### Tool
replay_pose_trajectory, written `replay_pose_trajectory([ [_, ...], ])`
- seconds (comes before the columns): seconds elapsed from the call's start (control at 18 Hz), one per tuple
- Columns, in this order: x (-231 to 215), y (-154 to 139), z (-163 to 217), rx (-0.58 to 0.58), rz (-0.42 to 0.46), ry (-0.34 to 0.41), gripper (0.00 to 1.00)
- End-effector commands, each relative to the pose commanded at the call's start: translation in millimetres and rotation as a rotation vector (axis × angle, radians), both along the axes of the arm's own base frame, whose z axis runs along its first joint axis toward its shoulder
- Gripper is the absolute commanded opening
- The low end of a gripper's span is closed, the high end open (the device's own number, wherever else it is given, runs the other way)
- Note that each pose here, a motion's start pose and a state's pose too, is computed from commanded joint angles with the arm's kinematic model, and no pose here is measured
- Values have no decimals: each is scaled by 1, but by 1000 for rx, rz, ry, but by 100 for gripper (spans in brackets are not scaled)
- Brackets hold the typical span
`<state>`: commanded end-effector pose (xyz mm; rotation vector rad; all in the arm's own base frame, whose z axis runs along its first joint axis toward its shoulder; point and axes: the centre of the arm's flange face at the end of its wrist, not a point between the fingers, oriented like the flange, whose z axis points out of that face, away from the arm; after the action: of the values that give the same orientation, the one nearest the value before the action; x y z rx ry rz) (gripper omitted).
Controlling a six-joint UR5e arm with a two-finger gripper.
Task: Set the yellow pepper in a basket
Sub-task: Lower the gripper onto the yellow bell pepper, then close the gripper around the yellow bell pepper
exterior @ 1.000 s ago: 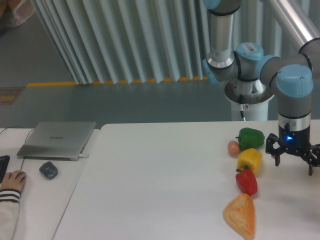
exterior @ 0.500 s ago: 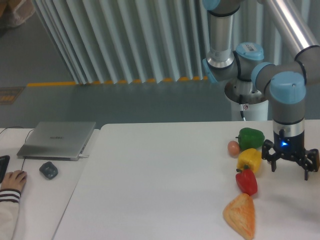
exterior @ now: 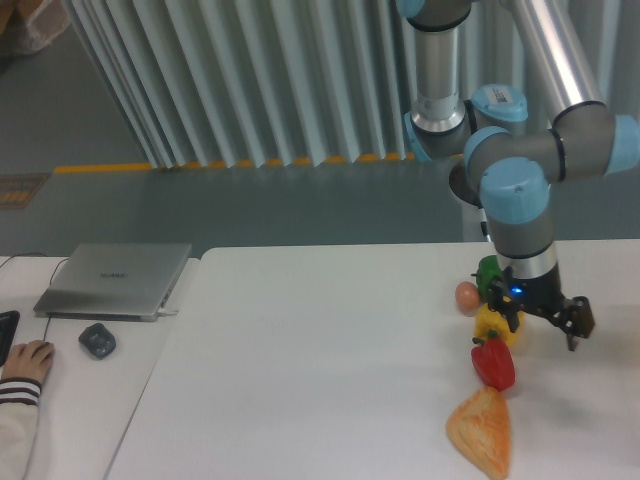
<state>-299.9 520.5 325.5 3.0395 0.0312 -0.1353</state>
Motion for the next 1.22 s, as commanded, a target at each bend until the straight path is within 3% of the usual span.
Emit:
replay_pose_trajectory([
  [0.17, 33, 3, -5, -21, -41, -39, 100],
  [0.44, 44, -1, -2, -27, -58, -77, 100],
  [1.22, 40, -14, -16, -123, -71, -31, 100],
])
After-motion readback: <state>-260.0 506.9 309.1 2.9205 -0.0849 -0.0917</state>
